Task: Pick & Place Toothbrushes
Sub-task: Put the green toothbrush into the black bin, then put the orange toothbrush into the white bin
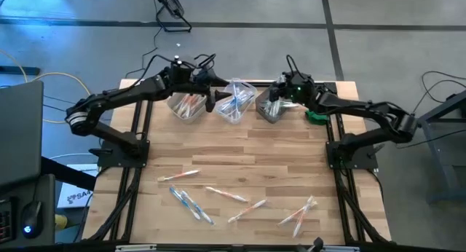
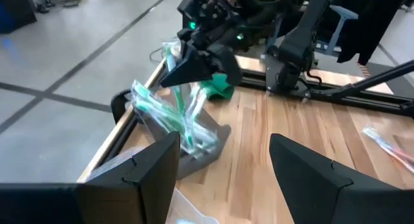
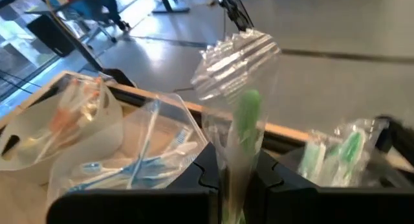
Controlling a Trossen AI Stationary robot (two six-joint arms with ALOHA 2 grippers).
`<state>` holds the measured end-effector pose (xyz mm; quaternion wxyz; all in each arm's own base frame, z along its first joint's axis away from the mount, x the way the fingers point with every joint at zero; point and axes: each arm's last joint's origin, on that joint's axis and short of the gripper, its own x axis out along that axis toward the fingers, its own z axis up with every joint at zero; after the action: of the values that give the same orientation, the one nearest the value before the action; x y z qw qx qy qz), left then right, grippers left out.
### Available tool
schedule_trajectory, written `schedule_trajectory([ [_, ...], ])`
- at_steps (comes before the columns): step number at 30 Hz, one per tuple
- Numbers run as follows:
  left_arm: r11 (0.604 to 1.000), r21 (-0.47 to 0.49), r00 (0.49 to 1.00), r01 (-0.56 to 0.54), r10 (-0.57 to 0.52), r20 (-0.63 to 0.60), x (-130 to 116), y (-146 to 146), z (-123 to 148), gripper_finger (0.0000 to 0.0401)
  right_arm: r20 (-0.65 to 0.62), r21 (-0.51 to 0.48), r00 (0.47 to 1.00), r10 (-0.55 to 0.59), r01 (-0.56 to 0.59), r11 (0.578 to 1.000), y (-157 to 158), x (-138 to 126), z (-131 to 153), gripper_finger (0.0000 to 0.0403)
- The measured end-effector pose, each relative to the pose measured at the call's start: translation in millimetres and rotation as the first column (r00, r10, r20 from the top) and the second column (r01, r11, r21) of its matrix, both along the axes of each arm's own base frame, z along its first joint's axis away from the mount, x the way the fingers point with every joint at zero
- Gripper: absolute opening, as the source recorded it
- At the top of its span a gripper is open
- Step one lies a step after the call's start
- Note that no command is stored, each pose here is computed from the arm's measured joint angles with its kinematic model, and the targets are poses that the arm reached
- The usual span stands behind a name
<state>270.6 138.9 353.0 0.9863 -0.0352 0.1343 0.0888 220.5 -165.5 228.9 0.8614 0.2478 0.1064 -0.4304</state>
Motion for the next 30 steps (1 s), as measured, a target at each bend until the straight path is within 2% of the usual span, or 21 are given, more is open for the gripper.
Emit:
schedule_trajectory([
  [5, 1.0, -0.004, 1.0, -0.003, 0.003, 0.013, -9, -5, 1, 0.0234, -0.024, 0.063, 0.999, -0.025, 0.027, 0.998, -7, 4, -16, 0.0016],
  [13, 1.0, -0.002, 0.999, -0.017, 0.017, 0.031, -15, -8, 6, 0.0234, -0.071, 0.099, 0.997, -0.022, 0.029, 0.995, -10, 8, -32, 0.0018],
  [24, 1.0, -0.006, 0.999, -0.02, 0.021, 0.025, -15, -8, 6, 0.0234, -0.073, 0.086, 0.995, -0.069, 0.075, 0.993, -11, 7, -30, 0.015],
  [27, 1.0, -0.006, 0.999, -0.021, 0.021, 0.025, -15, -8, 5, 0.0234, -0.073, 0.068, 0.992, -0.105, 0.11, 0.992, -11, 5, -28, 0.0165],
  [30, 1.0, -0.006, 0.999, -0.021, 0.021, 0.025, -15, -8, 6, 0.0234, -0.071, 0.059, 0.991, -0.112, 0.116, 0.991, -10, 3, -24, 0.0163],
])
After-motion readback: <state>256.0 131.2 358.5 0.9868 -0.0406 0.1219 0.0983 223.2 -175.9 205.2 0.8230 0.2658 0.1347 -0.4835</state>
